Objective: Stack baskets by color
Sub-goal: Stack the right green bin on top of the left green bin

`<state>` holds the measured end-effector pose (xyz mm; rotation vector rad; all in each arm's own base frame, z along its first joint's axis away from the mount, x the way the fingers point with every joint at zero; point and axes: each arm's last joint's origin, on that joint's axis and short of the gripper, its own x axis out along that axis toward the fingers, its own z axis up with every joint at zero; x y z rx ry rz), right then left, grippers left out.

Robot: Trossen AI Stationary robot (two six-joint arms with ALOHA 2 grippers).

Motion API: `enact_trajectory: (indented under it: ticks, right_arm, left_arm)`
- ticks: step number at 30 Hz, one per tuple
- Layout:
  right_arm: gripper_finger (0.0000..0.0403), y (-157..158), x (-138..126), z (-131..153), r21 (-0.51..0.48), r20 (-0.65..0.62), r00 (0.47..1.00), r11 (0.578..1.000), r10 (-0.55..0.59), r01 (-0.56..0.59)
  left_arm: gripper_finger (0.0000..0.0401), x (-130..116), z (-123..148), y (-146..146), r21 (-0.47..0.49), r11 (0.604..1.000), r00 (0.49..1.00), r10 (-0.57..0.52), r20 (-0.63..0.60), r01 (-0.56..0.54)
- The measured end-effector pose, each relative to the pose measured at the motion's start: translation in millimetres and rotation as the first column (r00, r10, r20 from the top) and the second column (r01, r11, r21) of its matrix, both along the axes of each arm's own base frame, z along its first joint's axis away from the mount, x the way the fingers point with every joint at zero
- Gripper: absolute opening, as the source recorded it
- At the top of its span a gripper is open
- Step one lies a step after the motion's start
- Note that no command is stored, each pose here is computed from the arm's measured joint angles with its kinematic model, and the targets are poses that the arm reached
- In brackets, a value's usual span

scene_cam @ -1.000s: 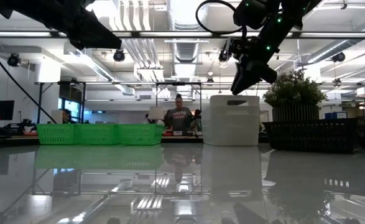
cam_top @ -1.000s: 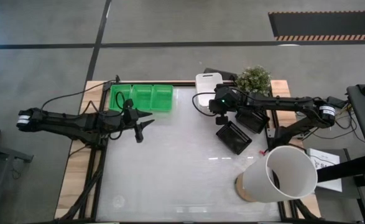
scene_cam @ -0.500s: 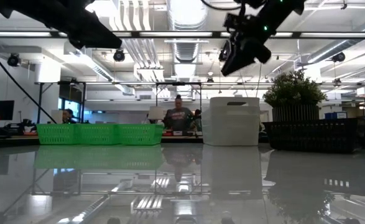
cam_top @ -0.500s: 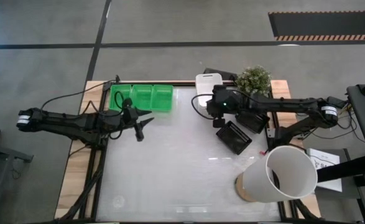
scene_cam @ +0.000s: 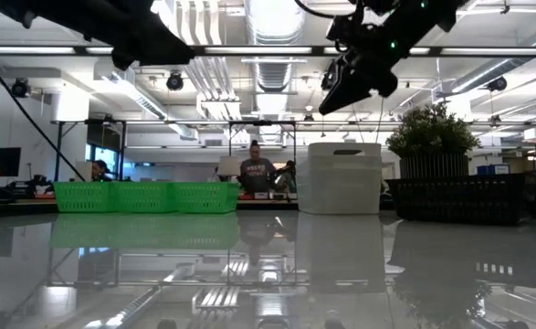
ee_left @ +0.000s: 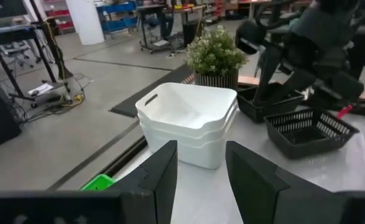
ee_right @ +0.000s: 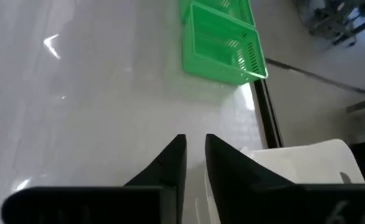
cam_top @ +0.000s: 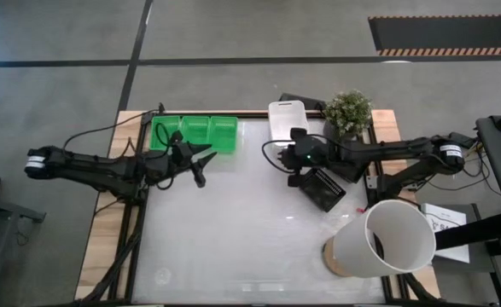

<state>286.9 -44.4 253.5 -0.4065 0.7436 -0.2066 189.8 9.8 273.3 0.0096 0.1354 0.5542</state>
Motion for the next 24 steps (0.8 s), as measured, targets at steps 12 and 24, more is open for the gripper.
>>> enact_trajectory:
  ticks: [12,24]
  right_arm:
    - [0.0017,11.8,-1.2,-19.7,0.048,0.068,0.980,0.981,0.184,-0.188]
    - [0.0017,35.6,-6.7,-44.7,-0.004,0.240,0.895,0.922,0.377,-0.387]
  left_arm:
    - [0.0121,43.8,-12.5,3.1,-0.099,0.990,0.979,-0.114,-0.167,0.098]
    - [0.0121,78.6,-33.6,26.5,-0.223,0.974,0.836,-0.160,-0.524,0.047]
